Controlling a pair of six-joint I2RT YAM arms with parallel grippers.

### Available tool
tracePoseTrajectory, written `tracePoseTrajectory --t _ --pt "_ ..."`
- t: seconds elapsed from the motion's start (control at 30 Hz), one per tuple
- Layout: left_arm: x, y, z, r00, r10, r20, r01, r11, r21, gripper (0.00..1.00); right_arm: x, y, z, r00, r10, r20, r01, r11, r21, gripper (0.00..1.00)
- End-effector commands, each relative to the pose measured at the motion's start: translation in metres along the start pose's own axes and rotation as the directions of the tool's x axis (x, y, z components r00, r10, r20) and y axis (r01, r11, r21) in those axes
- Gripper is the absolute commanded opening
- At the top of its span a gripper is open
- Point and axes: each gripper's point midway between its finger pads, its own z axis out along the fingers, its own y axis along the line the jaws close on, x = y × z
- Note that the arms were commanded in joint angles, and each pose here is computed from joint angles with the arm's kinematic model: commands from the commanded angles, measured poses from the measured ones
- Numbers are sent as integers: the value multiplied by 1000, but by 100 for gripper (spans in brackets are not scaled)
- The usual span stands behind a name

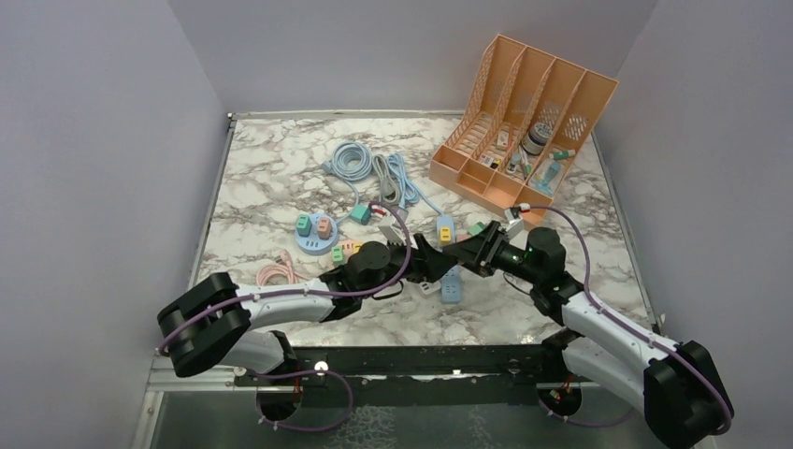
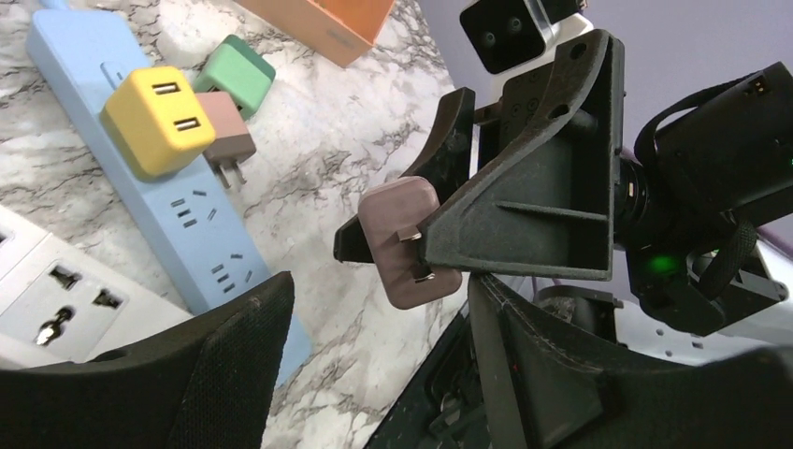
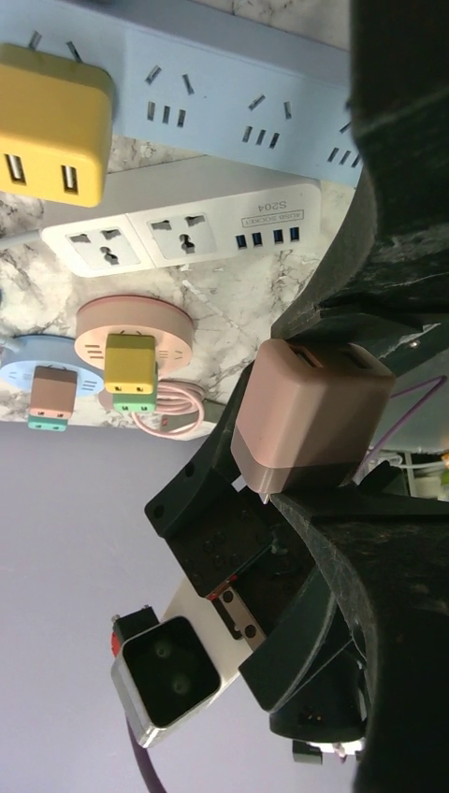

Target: Insert the plug

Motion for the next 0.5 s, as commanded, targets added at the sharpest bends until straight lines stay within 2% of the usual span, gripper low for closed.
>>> tracePoseTrajectory --t 0.0,0.1,0.17,0.47 --pt "-22 -25 14 994 -17 108 12 999 44 66 -9 18 -2 999 -3 45 6 998 -67 36" --pt "-28 -30 16 990 -22 141 16 999 45 51 -9 19 -3 999 -2 48 5 998 -68 36" --pt "-32 -32 15 985 -30 169 24 999 42 46 -9 20 -3 999 -4 48 8 997 -71 36" --pt "-50 -30 19 956 -96 276 93 995 21 47 -5 29 -5 1000 -2 29 6 993 -117 37"
